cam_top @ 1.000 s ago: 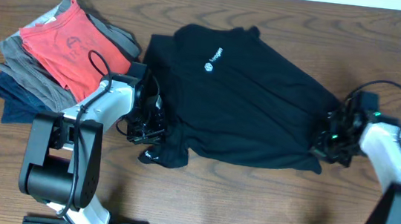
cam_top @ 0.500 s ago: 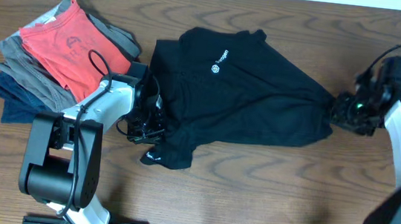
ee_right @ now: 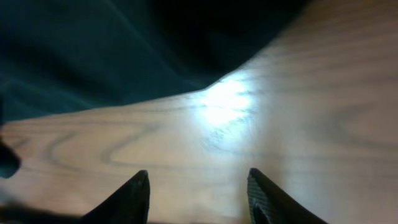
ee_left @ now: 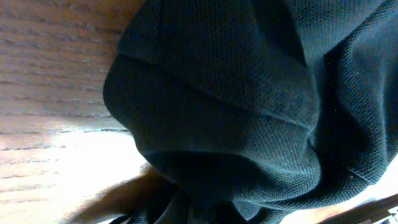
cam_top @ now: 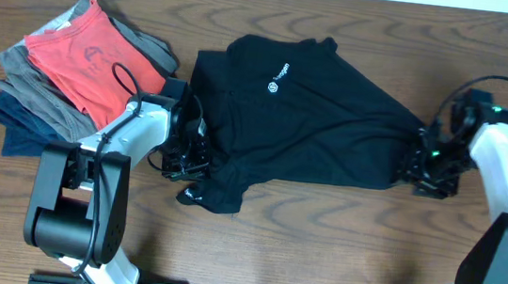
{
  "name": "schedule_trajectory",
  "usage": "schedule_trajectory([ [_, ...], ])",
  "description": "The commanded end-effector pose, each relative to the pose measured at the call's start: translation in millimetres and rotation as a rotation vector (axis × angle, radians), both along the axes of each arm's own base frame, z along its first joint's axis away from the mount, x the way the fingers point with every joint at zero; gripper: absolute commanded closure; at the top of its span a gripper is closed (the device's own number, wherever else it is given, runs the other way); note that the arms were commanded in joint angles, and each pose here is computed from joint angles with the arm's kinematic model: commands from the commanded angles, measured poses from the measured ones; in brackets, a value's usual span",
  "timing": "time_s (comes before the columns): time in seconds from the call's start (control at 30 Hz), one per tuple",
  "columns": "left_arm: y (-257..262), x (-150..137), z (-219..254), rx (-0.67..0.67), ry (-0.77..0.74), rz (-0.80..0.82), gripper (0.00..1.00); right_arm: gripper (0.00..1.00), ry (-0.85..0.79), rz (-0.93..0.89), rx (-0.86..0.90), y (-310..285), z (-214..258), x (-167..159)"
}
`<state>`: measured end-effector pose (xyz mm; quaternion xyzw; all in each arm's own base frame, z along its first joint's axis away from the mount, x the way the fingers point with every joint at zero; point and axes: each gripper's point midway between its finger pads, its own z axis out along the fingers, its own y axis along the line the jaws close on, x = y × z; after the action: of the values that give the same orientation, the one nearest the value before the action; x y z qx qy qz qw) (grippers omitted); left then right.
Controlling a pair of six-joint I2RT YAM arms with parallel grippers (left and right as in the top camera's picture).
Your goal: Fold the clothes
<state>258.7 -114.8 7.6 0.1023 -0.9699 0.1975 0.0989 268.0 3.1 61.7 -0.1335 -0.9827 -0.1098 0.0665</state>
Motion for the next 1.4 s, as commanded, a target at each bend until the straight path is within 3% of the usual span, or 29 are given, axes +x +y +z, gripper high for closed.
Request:
schedule_trajectory([
  [0.0,-0.1,5.2,6.4,-0.002,-0.033,-0.016,0.94,0.48,0.000,0.018,-0.070,4.6,-18.8,-6.7],
  [0.37,-0.1,5.2,6.4,-0.002,-0.033,-0.016,0.94,0.38,-0.221,-0.150,-0.106,6.2,-67.9,30.1],
  [0.43,-0.1,5.2,6.4,-0.002,-0.033,-0.016,0.94,0.45,-0.265,-0.146,-0.074,12.5,-67.6,39.2],
  [0.53,-0.1,5.3,6.4,-0.002,-0.034,-0.016,0.94,0.83,-0.272,-0.135,-0.006,25.7,-64.1,41.6],
  [0.6,-0.1,5.1,6.4,-0.002,-0.033,-0.016,0.94,0.96,-0.199,-0.126,0.047,35.4,-60.7,25.8],
  [0.8,-0.1,5.2,6.4,-0.002,-0.033,-0.016,0.94,0.99,0.106,-0.131,0.087,37.1,-9.1,-24.1],
  [0.93,-0.1,5.3,6.4,-0.002,-0.034,-0.016,0.94,0.99,-0.027,-0.029,0.173,35.5,47.4,12.2],
  [0.97,-0.1,5.3,6.4,-0.002,-0.034,-0.016,0.94,0.95,-0.079,-0.025,0.153,29.7,55.1,25.1],
  [1.0,-0.1,5.2,6.4,-0.002,-0.033,-0.016,0.94,0.81,-0.141,-0.029,0.108,19.7,60.3,41.0],
  [1.03,-0.1,5.2,6.4,-0.002,-0.033,-0.016,0.94,0.60,-0.196,-0.050,0.068,10.9,63.3,55.8],
  [1.07,-0.1,5.2,6.4,-0.002,-0.033,-0.016,0.94,0.48,-0.236,-0.065,0.052,6.8,64.6,66.4],
  [1.17,-0.1,5.0,6.4,-0.002,-0.032,-0.016,0.94,0.39,-0.280,-0.068,0.049,6.5,63.1,78.1],
  [1.37,-0.1,5.2,6.4,-0.002,-0.033,-0.016,0.94,0.41,-0.158,-0.066,0.023,5.2,48.4,49.4],
])
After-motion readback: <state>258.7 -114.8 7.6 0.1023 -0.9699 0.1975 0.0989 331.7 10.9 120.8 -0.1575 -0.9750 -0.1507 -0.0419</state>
